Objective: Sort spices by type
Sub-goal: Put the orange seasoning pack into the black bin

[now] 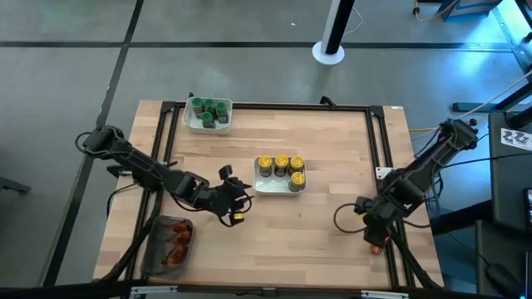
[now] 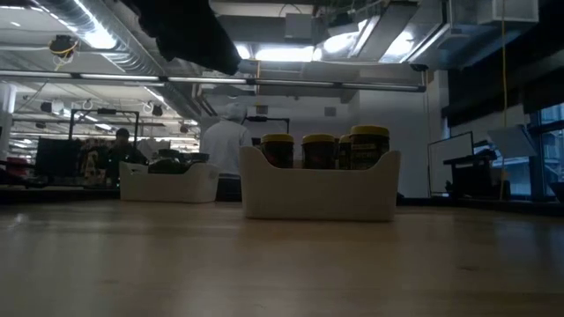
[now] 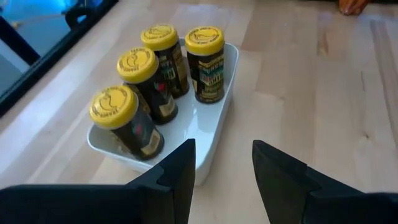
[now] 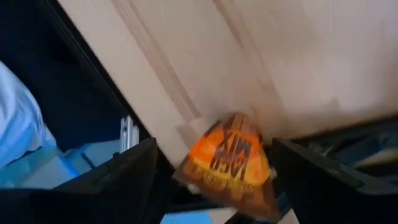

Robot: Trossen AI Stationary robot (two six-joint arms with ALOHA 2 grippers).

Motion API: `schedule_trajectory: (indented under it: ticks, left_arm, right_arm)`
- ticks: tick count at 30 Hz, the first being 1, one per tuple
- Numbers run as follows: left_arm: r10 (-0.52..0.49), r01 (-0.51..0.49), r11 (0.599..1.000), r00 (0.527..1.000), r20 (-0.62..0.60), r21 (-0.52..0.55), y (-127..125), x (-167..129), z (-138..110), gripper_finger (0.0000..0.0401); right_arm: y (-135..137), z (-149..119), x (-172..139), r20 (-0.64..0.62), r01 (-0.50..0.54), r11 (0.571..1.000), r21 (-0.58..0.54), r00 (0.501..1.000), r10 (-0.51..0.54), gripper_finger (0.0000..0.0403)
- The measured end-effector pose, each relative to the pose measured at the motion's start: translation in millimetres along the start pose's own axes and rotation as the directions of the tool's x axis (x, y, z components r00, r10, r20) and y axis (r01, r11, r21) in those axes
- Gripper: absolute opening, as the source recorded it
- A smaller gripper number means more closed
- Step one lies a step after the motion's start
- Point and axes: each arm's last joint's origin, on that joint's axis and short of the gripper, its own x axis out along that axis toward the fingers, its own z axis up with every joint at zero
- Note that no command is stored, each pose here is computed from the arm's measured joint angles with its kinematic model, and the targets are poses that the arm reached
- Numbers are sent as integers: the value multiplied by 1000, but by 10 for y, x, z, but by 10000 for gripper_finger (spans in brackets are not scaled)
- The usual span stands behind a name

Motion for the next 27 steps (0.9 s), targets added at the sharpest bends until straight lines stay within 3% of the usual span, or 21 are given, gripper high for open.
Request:
schedule_trajectory:
  ticks: [4, 8, 13, 27]
  left_arm:
    - [6, -6, 1000, 1000, 12, 16, 23, 21, 26, 143]
    - [13, -13, 1000, 1000, 10, 24, 43, 35, 31, 143]
    - [25, -25, 999, 1000, 8, 20, 76, 58, 43, 143]
    - [27, -27, 999, 1000, 8, 17, 83, 63, 45, 143]
  right_arm:
    - [19, -93, 22, -36, 6, 1000, 19, 999, -5, 314]
    - [61, -214, 65, 2, 13, 997, -71, 1000, -13, 314]
    - [107, -365, 117, 5, 10, 994, -108, 1000, -9, 314]
    - [125, -697, 493, 13, 228, 911, -344, 971, -238, 314]
